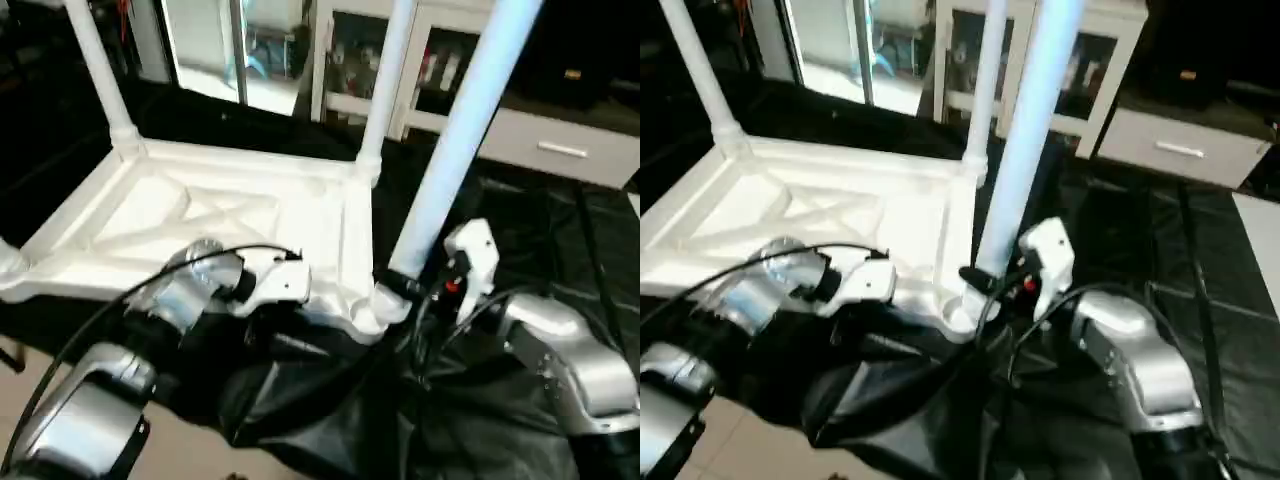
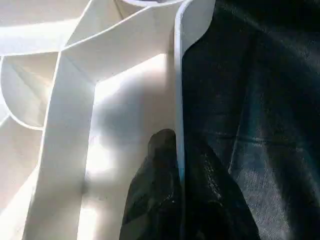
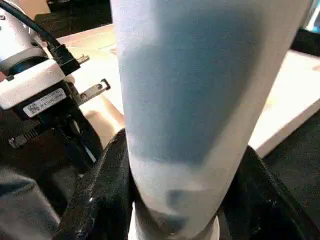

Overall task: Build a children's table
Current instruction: Insert table leg to table base

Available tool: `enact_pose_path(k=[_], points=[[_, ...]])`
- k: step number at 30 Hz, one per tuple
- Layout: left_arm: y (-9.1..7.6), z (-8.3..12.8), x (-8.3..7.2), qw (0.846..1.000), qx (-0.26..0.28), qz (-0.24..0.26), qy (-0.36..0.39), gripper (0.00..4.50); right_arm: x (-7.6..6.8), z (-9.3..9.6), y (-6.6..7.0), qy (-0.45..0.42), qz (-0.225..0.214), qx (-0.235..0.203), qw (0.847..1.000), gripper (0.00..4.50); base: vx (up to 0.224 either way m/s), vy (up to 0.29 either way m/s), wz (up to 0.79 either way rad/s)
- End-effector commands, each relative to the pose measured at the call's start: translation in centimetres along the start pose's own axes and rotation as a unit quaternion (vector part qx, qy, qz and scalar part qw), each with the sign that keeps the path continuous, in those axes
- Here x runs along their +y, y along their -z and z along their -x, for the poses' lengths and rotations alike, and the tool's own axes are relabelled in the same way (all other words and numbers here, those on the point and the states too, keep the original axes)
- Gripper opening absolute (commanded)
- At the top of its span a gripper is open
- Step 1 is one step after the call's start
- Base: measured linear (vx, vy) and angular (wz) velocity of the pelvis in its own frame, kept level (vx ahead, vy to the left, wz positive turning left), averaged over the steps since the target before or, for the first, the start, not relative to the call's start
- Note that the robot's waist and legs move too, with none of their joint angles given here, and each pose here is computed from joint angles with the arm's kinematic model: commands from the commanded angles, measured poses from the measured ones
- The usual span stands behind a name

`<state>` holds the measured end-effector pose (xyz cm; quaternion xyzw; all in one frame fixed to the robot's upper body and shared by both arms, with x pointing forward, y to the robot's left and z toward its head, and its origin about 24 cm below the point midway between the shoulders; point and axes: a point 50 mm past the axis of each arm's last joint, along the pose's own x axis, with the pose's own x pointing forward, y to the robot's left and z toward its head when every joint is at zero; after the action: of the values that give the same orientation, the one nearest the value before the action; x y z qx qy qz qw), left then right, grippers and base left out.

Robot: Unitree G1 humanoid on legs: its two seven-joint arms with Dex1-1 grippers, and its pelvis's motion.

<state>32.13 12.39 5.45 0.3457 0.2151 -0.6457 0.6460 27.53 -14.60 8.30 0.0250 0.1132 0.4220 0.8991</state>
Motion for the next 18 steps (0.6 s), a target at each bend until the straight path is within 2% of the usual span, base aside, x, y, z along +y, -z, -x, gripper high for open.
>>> enact_pose_path(k=[1, 7, 18], points=[[0.88, -1.35, -1.24, 0.998, -0.034, 0.051, -0.006, 0.0, -0.02, -0.43, -0.83, -0.005, 0.007, -0.004, 1.0, 1.86, 0.0, 0.0, 0.0], [0.75, -1.23, -1.53, 0.998, -0.033, 0.051, -0.011, 0.0, 0.25, -0.91, -0.81, -0.014, 0.01, 0.002, 1.0, 1.86, 0.0, 0.0, 0.0], [0.21, -0.99, -1.5, 0.997, -0.048, 0.054, -0.02, 0.0, 0.2, -1.36, 0.03, -0.016, 0.014, 0.029, 0.999, 1.86, 0.0, 0.0, 0.0]])
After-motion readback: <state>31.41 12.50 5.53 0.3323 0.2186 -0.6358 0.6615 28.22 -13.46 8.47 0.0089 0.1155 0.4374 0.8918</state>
